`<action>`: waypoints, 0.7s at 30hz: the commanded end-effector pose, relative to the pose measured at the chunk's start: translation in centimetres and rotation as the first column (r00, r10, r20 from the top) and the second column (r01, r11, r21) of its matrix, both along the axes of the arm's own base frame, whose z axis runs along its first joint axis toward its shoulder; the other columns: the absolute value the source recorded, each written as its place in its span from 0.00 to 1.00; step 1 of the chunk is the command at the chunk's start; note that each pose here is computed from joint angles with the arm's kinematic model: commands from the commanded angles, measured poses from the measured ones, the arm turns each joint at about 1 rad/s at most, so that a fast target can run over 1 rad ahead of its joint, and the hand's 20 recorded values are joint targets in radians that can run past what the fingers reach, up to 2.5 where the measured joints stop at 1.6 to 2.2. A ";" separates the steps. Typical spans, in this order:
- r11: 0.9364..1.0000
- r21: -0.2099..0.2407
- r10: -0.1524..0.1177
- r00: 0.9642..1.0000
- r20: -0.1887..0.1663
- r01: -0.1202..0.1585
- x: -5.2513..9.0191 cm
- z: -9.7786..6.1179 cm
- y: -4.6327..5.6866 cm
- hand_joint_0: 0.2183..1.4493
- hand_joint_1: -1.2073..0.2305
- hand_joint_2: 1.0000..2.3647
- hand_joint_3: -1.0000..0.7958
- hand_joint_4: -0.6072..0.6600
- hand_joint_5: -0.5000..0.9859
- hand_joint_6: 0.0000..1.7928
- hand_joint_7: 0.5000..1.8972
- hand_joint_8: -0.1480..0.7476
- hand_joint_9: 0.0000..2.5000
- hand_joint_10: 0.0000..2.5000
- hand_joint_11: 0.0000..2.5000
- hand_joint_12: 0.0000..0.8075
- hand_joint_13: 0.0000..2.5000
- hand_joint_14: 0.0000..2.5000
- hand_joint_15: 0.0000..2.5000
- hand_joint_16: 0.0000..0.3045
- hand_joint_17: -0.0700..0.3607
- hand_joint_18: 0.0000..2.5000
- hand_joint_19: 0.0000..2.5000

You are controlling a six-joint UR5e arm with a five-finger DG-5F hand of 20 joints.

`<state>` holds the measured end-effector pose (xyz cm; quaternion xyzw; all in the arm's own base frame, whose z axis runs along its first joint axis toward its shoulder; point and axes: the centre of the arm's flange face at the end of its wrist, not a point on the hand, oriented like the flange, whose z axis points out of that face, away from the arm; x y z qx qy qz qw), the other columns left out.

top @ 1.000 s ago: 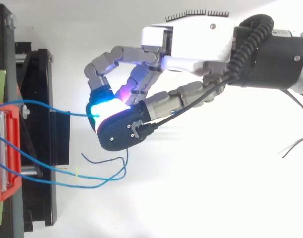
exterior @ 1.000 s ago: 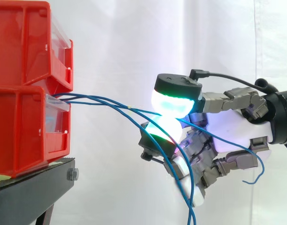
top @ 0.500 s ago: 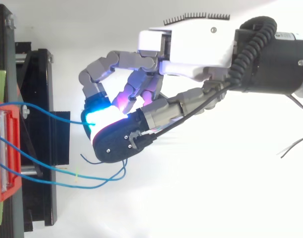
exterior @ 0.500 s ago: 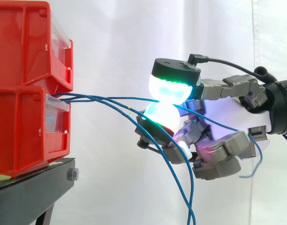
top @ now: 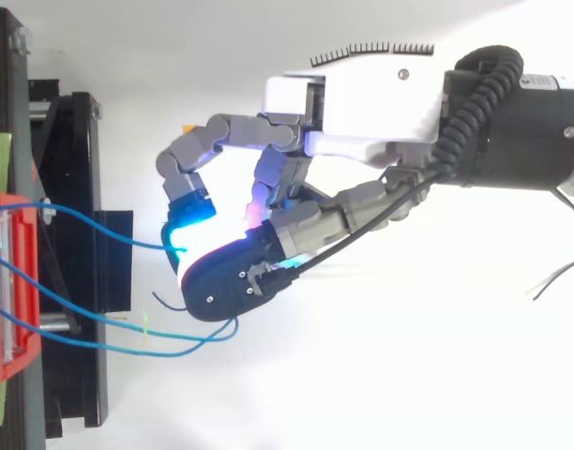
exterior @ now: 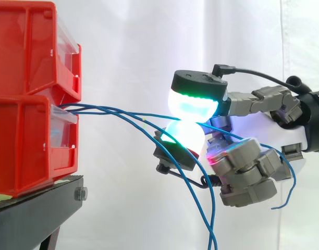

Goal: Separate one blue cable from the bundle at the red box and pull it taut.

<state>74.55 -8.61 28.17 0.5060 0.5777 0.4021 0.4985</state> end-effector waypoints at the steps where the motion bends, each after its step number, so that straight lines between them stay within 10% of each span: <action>1: 1.000 -0.001 0.000 1.000 -0.001 0.000 0.0 0.0 0.0 0.44 0.29 0.02 0.54 0.41 0.21 0.49 0.89 0.45 0.50 0.15 0.72 0.37 0.47 0.35 0.63 0.13 0.37 0.46 0.64; 3: 1.000 0.004 0.000 1.000 -0.001 0.000 0.0 0.0 0.0 0.44 0.29 0.02 0.54 0.41 0.21 0.49 0.89 0.45 0.50 0.17 0.71 0.37 0.47 0.36 0.63 0.13 0.37 0.46 0.65; 10: 1.000 0.004 0.000 1.000 -0.001 0.000 0.0 0.0 0.0 0.44 0.29 0.02 0.54 0.41 0.21 0.49 0.89 0.45 0.44 0.72 0.65 0.38 0.44 0.72 0.57 0.13 0.38 0.49 0.68; 21: 1.000 -0.006 0.006 1.000 -0.029 -0.006 -1.2 2.0 -0.7 0.44 0.29 0.02 0.54 0.41 0.21 0.49 0.89 0.45 0.43 0.72 0.64 0.38 0.42 0.77 0.56 0.14 0.38 0.49 0.68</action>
